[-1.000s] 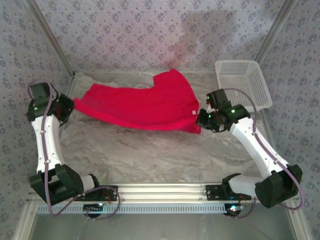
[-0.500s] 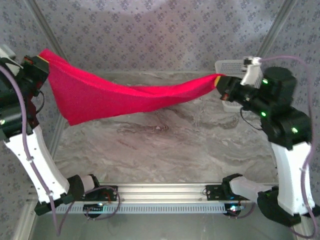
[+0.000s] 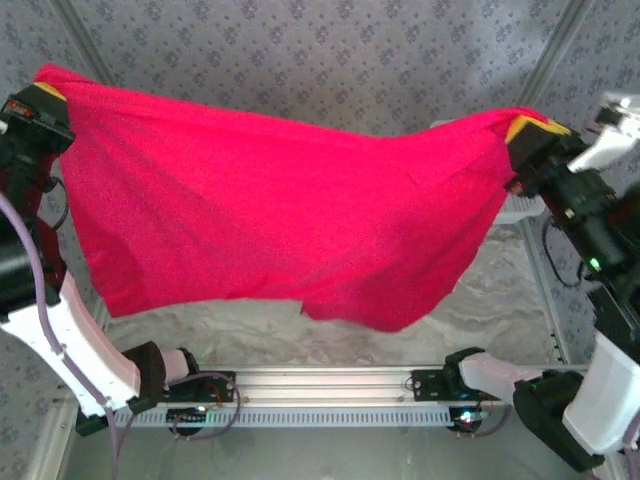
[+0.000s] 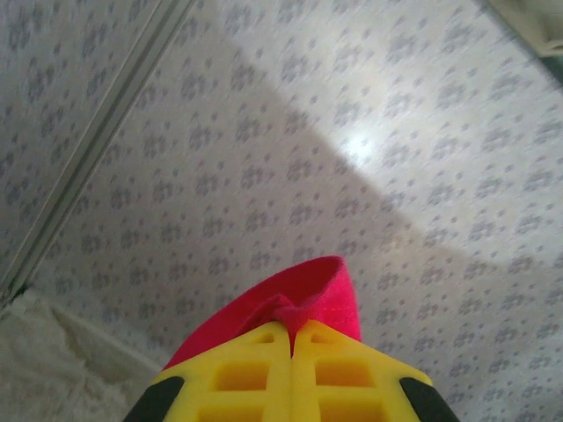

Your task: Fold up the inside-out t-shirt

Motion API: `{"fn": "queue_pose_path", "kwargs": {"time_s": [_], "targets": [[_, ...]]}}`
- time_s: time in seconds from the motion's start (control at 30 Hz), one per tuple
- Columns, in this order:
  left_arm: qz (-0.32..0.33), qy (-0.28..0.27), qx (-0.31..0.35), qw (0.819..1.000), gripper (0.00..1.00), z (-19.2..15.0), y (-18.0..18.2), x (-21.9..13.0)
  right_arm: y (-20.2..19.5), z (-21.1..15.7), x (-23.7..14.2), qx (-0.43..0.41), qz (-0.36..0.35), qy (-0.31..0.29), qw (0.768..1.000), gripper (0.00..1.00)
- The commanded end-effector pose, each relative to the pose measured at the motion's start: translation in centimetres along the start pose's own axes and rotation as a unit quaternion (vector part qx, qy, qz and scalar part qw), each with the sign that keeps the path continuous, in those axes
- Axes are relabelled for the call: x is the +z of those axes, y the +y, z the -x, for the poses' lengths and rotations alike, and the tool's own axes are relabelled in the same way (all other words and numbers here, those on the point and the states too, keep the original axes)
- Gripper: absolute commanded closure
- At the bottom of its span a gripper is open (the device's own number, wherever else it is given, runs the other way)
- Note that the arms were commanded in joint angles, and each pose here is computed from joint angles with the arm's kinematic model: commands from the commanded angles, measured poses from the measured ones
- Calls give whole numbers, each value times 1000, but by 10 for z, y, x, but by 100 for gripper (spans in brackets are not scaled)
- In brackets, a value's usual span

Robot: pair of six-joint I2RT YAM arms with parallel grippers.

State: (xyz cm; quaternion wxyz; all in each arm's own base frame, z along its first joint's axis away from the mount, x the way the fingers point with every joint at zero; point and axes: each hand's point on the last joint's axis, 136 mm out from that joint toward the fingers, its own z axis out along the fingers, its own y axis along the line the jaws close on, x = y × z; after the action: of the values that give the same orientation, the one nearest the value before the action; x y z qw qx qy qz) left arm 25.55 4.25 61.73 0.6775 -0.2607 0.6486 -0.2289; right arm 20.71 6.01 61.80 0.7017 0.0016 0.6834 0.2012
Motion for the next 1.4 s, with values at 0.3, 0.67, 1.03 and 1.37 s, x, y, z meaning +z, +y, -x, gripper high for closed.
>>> {"fn": "queue_pose_path", "kwargs": {"time_s": [0.3,0.67,1.03,1.37], "targets": [[158,246,-33,956,100,-217,201,200,-79,-184,213,35,-93,193,976,100],[289,422,-37,859,100,-412,351,285,-184,-462,325,88,-210,409,884,100],[327,399,31,856,55,-357,310,270,-173,-451,329,126,-224,462,849,33],[185,451,-98,868,55,-415,244,165,-134,-499,300,180,-156,477,846,56]]}}
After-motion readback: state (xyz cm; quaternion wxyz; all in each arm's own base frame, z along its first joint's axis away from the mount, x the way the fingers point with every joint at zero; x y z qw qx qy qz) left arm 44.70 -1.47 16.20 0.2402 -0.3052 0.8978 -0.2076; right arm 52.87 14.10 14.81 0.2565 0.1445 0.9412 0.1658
